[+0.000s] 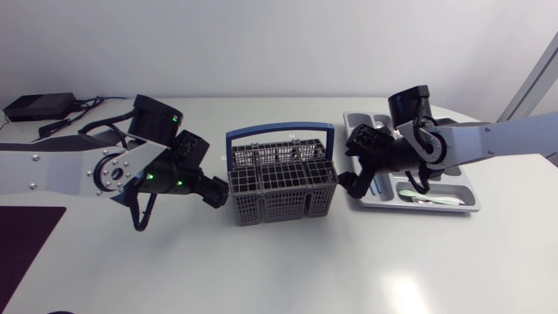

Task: Unload the cutlery basket into the drawer organizer.

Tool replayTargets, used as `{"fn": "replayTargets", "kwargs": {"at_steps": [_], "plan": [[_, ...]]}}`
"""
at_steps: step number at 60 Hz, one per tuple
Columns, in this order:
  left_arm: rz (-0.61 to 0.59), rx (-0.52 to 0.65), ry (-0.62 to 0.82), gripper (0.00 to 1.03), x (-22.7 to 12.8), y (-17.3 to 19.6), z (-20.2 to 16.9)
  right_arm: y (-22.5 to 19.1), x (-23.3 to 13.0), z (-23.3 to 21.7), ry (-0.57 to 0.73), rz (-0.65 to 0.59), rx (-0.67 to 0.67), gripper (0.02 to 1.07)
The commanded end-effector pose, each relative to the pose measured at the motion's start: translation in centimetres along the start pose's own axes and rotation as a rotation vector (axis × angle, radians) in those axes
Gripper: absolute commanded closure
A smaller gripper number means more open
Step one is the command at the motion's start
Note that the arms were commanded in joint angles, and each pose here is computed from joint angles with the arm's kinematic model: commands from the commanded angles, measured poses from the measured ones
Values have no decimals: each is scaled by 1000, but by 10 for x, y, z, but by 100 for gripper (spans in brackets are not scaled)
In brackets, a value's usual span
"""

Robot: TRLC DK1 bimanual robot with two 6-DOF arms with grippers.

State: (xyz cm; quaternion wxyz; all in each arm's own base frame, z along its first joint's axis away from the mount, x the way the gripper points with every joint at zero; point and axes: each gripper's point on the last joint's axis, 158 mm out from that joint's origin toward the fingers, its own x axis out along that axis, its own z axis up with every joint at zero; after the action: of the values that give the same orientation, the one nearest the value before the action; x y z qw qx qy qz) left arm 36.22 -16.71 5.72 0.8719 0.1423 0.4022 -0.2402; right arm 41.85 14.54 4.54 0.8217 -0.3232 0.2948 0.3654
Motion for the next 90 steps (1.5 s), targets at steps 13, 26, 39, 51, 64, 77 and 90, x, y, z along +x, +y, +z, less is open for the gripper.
{"fn": "replayTargets", "kwargs": {"at_steps": [13, 26, 39, 51, 64, 77, 90], "plan": [[-5, 21, -8, 5, 12, -5, 10, 34, 1, 23, -28, 38, 28, 8], [39, -5, -14, 5, 1, 21, 1, 59, -6, 40, -31, 36, -11, 8], [32, -5, -11, 5, -6, 26, -11, 72, -6, 52, -33, 32, -23, 8], [24, 10, -24, 5, -17, 21, -16, 71, -6, 54, -23, 12, -22, 8], [5, 25, -25, 5, -25, 13, -23, 65, -8, 49, -2, -23, -11, 8], [-17, 43, -19, 5, -25, 2, -25, 54, -6, 40, 19, -49, 8, 8], [-20, 44, -16, 5, -25, 2, -28, 53, -4, 31, 45, -64, 15, 8]]}}
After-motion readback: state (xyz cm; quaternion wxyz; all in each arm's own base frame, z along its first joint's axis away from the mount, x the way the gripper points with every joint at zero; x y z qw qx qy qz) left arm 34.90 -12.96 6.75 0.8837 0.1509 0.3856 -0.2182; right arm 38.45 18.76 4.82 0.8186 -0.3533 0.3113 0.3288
